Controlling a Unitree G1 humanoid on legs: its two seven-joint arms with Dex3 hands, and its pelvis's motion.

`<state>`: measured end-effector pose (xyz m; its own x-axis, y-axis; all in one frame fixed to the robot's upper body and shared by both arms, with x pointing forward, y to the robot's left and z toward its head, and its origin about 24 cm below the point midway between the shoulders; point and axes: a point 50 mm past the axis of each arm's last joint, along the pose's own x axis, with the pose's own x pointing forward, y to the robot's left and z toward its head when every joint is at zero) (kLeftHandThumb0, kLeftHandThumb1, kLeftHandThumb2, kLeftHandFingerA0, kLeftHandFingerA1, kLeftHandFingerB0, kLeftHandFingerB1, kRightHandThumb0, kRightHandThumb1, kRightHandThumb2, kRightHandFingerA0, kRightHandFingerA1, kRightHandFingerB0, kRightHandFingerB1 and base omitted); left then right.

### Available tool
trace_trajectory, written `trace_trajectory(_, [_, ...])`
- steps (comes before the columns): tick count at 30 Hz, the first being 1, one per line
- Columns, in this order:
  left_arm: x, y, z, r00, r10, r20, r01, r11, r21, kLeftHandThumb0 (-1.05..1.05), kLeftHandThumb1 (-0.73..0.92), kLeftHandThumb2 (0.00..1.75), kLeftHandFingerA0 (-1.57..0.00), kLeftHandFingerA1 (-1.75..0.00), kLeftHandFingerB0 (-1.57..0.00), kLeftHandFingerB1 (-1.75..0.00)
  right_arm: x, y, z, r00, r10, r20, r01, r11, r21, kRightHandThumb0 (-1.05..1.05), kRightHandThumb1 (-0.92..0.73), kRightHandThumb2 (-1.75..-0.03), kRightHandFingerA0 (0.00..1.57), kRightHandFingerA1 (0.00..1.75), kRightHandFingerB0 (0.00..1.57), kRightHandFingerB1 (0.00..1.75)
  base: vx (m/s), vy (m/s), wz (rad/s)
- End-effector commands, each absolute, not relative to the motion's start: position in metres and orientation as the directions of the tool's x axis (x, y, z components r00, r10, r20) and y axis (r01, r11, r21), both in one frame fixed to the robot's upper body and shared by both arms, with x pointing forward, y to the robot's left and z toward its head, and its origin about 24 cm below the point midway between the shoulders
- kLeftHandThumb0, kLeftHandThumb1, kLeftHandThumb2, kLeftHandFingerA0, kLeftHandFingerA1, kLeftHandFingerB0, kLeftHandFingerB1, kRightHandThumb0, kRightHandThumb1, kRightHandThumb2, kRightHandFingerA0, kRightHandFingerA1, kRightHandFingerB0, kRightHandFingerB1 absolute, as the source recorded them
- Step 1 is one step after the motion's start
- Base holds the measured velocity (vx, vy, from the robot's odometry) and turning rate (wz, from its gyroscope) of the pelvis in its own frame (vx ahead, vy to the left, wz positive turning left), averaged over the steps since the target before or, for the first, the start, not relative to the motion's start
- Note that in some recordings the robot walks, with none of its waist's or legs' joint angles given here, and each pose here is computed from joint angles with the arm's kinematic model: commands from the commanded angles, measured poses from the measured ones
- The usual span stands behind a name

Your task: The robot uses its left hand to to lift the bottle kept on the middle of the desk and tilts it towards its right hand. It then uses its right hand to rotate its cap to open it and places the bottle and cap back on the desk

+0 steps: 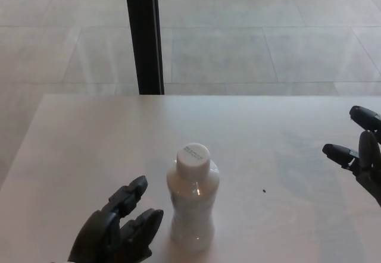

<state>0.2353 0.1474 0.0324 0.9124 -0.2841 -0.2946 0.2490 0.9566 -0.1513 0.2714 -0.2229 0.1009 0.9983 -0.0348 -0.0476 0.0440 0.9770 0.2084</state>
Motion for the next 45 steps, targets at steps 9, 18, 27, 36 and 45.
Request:
trace_trajectory(9, [0.236, 0.137, 0.029, 0.944, 0.161, -0.288, -0.12, 0.98, 0.156, -0.81, 0.67, 0.61, 0.0, 0.0, 0.0, 0.0, 0.275, -0.221, 0.101, 0.997, -0.065, -0.035, 0.072, 0.971, 0.226, -0.59, -0.74, -0.62, 0.65, 0.61, 0.42, 0.34, 0.0, 0.0, 0.0])
trace_trajectory(18, [0.233, 0.134, 0.027, 0.96, 0.106, -0.261, -0.016, 0.945, 0.327, -0.9, 0.64, 0.6, 0.0, 0.0, 0.0, 0.0, 0.277, -0.219, 0.101, 0.996, -0.075, -0.045, 0.083, 0.97, 0.227, -0.61, -0.72, -0.62, 0.65, 0.61, 0.44, 0.34, 0.0, 0.0, 0.0])
trace_trajectory(27, [0.223, 0.125, 0.021, 0.977, 0.005, -0.215, 0.086, 0.906, 0.414, -0.9, 0.49, 0.76, 0.0, 0.0, 0.0, 0.0, 0.274, -0.22, 0.097, 0.994, -0.099, -0.055, 0.108, 0.971, 0.211, -0.61, -0.75, -0.63, 0.62, 0.66, 0.39, 0.32, 0.0, 0.0, 0.0])
trace_trajectory(36, [0.228, 0.103, 0.03, 0.987, -0.083, -0.141, 0.128, 0.926, 0.355, -0.87, 0.49, 0.75, 0.0, 0.0, 0.0, 0.0, 0.274, -0.218, 0.094, 0.992, -0.101, -0.073, 0.114, 0.972, 0.206, -0.62, -0.59, -0.95, 0.56, 0.7, 0.31, 0.48, 0.0, 0.0, 0.0])
trace_trajectory(45, [0.239, 0.085, 0.039, 0.997, -0.029, -0.07, 0.044, 0.973, 0.226, -0.8, 0.5, 0.75, 0.0, 0.0, 0.0, 0.0, 0.272, -0.22, 0.091, 0.992, -0.1, -0.075, 0.113, 0.976, 0.187, -0.59, -0.59, -0.96, 0.57, 0.71, 0.31, 0.49, 0.0, 0.0, 0.0])
